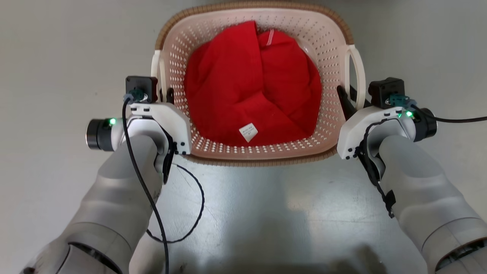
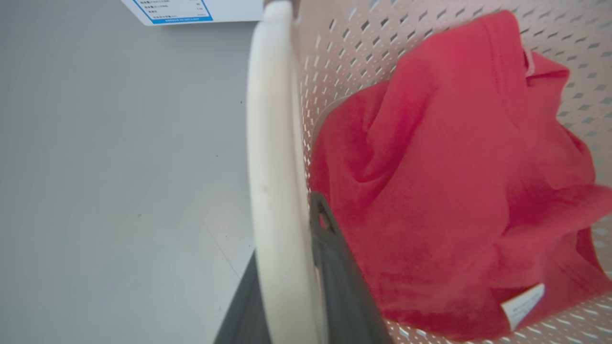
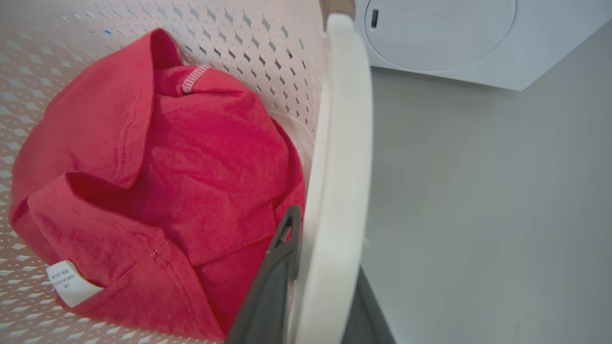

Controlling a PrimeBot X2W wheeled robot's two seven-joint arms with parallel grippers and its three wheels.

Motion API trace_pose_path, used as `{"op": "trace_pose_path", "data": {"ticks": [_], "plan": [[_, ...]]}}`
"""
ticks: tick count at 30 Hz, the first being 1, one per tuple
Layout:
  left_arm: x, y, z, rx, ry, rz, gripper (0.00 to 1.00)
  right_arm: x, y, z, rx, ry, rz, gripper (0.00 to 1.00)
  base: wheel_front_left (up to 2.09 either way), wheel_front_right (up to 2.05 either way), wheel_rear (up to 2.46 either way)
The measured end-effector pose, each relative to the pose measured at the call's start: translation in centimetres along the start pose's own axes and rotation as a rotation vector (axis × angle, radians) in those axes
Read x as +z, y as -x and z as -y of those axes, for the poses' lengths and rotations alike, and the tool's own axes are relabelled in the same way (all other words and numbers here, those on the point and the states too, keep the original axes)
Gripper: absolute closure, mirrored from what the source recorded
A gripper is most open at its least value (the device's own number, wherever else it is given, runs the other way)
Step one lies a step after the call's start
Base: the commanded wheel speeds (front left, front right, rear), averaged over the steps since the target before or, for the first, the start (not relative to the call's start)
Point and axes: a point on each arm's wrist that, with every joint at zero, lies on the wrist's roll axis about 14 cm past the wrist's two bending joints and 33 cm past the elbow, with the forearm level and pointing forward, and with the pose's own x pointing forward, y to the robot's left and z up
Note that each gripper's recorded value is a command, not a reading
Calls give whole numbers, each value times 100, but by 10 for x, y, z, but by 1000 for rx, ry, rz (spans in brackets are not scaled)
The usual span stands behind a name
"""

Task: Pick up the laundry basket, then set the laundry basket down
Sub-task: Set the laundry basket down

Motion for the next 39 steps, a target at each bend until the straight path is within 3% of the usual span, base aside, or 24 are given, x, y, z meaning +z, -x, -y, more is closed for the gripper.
{"op": "trace_pose_path", "data": {"ticks": [16, 39], "plan": [[-27, -37, 1, -23, -29, -57, 100, -38, -28, 14, -20, -30, -40, 100, 0, 0, 0], [-17, -52, 0, -38, -47, -16, 100, -35, -33, 19, -33, -90, 18, 100, 0, 0, 0]]}}
